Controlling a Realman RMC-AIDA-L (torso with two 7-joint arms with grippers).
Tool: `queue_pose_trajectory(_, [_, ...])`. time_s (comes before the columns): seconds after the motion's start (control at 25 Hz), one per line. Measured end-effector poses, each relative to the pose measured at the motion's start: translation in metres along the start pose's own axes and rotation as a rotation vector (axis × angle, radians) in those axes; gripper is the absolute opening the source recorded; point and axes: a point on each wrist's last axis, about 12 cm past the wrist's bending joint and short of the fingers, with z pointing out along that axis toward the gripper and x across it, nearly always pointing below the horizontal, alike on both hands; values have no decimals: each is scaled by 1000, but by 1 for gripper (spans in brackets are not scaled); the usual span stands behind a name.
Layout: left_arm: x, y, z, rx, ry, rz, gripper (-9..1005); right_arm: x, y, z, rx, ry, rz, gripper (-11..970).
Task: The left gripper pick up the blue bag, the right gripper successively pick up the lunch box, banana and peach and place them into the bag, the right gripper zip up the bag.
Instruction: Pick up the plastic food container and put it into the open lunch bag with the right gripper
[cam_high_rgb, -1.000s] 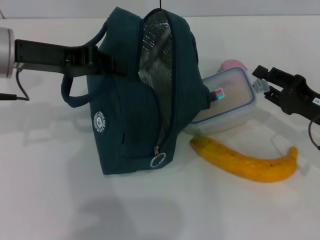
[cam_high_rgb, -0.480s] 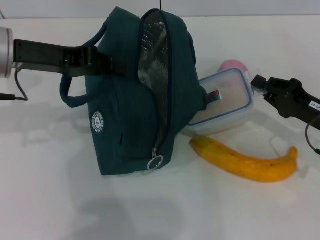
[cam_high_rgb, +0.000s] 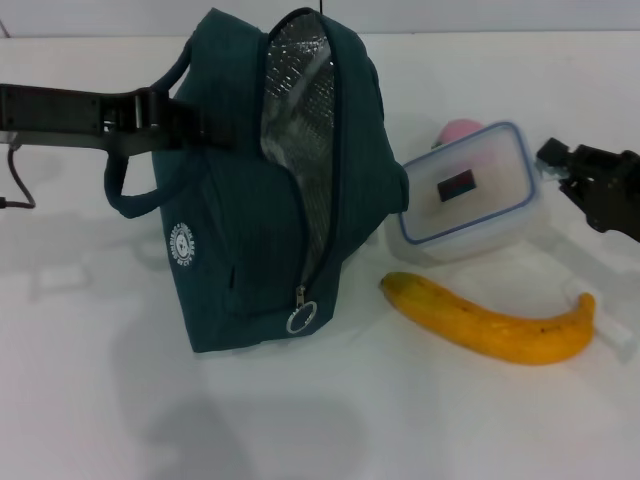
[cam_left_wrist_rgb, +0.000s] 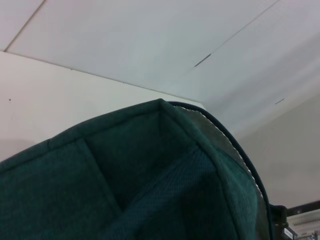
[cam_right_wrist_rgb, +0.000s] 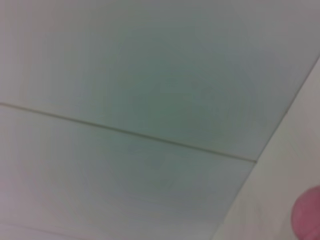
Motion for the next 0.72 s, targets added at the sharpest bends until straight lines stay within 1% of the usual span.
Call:
queue_pose_trajectory(0.16, [1,0,-1,9,-7,-3,48,1,-3,-12,-5,-35,18,103])
queue_pose_trajectory(0.2, [1,0,-1,11,-8,-3,48,1,-3,-12,-5,-35,18,104])
queue_pose_trajectory(0.24, [1,0,-1,12,-8,-3,48,2,-4,-19,-9,-57,32,105])
queue_pose_trajectory(0.52, [1,-1,0,17,-6,-3,48,4,-7,-40,-29,-144,65,114])
queue_pose_trajectory(0.72, [0,-3,2,25,5,4,48,6,-5,-47,-58,-164,83,120])
